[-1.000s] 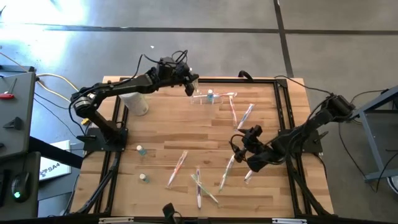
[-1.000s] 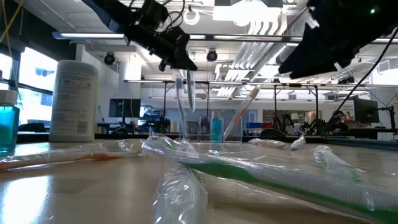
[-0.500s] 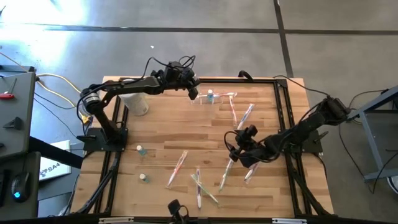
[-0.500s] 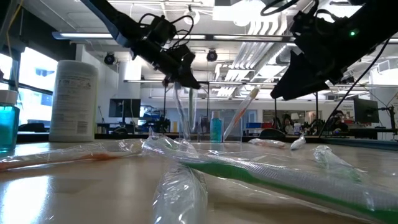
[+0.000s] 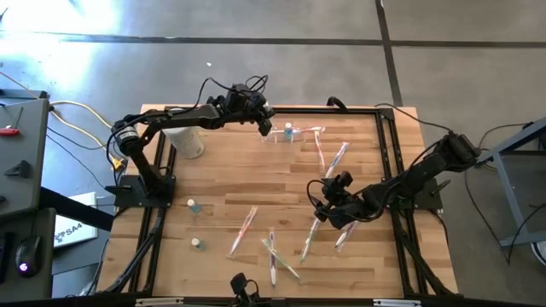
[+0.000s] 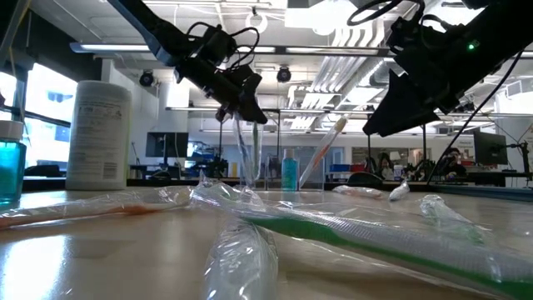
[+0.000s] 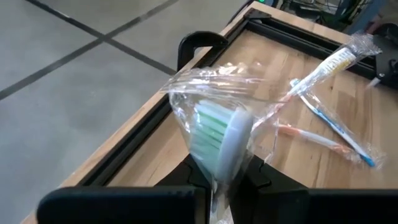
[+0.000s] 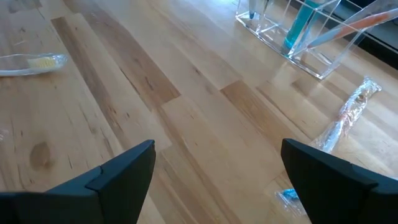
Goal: Pick & Place toothbrushing station
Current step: Put the top right green toothbrush into the transparent organizer, then put the right purple toothbrush into the transparent organizer
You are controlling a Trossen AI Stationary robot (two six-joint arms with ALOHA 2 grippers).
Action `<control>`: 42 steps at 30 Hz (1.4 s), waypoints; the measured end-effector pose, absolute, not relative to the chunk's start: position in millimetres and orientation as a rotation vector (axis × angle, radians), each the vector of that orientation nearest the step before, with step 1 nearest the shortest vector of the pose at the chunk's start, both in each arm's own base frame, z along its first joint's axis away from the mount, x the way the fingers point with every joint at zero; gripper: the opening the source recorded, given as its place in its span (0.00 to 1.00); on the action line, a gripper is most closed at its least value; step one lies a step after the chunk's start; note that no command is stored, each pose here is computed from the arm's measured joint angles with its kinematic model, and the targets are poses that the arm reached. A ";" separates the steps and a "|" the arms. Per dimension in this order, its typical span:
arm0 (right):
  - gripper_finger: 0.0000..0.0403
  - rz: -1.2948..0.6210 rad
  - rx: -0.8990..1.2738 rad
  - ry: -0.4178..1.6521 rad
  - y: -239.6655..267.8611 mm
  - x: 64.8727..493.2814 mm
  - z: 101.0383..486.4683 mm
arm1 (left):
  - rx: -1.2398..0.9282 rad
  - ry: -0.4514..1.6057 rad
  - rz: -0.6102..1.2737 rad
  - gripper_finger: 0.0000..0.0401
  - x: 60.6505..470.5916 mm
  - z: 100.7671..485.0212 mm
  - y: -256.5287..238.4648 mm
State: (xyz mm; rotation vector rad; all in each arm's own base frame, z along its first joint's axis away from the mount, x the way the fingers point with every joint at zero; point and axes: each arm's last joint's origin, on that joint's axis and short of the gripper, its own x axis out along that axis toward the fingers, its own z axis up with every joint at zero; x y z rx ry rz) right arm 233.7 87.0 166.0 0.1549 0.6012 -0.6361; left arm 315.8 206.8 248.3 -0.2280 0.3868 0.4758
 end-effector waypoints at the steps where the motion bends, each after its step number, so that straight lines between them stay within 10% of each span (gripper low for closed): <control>1: 0.84 -0.636 0.153 0.602 87.0 233.6 166.0 | -0.228 0.387 0.475 0.07 315.8 248.3 206.8; 42: 0.84 -0.629 0.136 0.611 87.0 233.5 165.8 | -0.161 0.287 0.471 0.29 316.4 262.5 207.1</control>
